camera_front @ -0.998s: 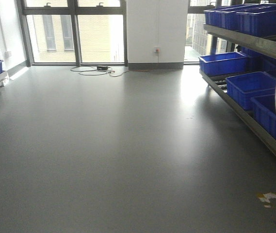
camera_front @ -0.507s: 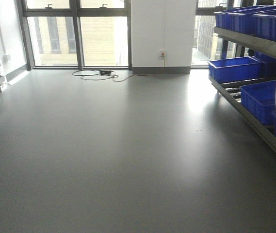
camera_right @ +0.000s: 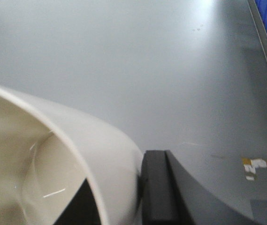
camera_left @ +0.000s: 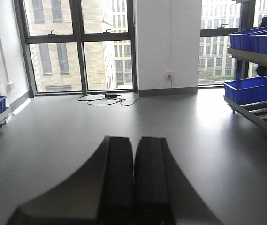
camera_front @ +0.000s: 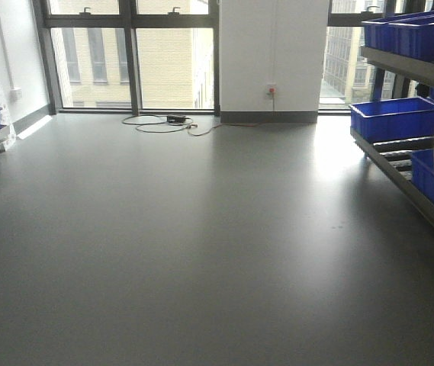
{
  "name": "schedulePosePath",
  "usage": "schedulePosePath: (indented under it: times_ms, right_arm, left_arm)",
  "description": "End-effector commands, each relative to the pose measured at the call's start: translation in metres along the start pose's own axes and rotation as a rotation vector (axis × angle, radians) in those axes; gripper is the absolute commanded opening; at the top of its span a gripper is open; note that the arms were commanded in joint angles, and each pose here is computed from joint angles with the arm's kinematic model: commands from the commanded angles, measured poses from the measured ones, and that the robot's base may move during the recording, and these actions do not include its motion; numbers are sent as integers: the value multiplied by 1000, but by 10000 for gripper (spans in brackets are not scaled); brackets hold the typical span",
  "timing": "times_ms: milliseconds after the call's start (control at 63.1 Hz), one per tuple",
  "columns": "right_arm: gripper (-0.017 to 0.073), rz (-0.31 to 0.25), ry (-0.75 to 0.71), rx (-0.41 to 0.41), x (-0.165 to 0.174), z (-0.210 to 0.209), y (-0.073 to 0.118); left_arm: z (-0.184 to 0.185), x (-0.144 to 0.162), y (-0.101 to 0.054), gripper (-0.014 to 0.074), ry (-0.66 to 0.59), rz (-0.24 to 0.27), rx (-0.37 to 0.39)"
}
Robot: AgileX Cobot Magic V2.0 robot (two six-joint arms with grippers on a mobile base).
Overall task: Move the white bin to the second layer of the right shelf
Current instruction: 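Turn toward the roller shelf holding blue crates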
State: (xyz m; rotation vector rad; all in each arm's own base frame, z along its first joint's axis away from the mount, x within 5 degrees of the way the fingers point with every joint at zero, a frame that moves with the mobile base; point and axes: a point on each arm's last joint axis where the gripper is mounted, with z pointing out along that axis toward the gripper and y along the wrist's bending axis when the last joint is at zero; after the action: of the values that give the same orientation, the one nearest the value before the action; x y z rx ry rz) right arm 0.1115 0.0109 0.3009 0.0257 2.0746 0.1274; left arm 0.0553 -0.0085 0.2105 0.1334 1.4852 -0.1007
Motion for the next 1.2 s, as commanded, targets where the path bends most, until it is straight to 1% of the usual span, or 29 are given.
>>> schedulePosePath:
  times_ms: [0,1188]
  right_arm:
    - [55,5,-118,-14,-18,-5,2]
    - [55,5,-118,-14,-18,-5,2]
  left_arm:
    - [-1,3,0,85,-65,-13,-5]
    - [-1,3,0,85,-65,-13,-5]
